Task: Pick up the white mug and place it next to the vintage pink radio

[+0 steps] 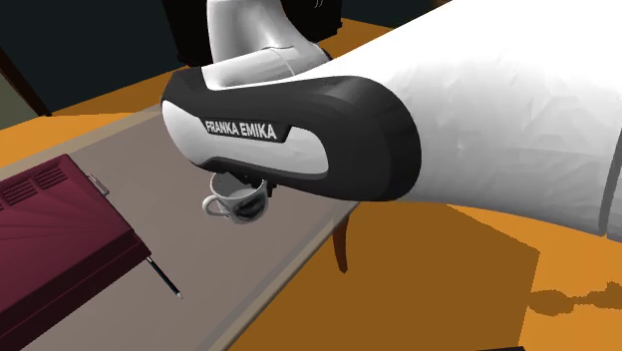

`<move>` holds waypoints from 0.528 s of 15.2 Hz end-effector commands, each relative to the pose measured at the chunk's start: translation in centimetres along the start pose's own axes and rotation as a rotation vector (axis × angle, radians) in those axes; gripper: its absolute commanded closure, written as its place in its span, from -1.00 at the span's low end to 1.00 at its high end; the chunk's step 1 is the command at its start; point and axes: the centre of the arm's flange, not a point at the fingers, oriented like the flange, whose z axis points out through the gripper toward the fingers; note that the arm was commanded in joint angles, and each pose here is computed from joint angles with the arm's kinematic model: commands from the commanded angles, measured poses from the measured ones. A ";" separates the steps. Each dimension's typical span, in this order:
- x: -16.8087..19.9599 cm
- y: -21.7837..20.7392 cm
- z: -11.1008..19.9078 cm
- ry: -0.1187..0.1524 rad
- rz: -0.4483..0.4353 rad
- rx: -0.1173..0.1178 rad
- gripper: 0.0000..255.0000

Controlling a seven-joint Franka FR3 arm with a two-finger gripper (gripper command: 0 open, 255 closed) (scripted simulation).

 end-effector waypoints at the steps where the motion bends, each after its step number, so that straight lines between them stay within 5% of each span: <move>1: 0.1 0.0 -1.2 0.000 0.000 0.000 1.00; 8: 0.4 -0.2 -4.9 0.000 0.000 0.000 1.00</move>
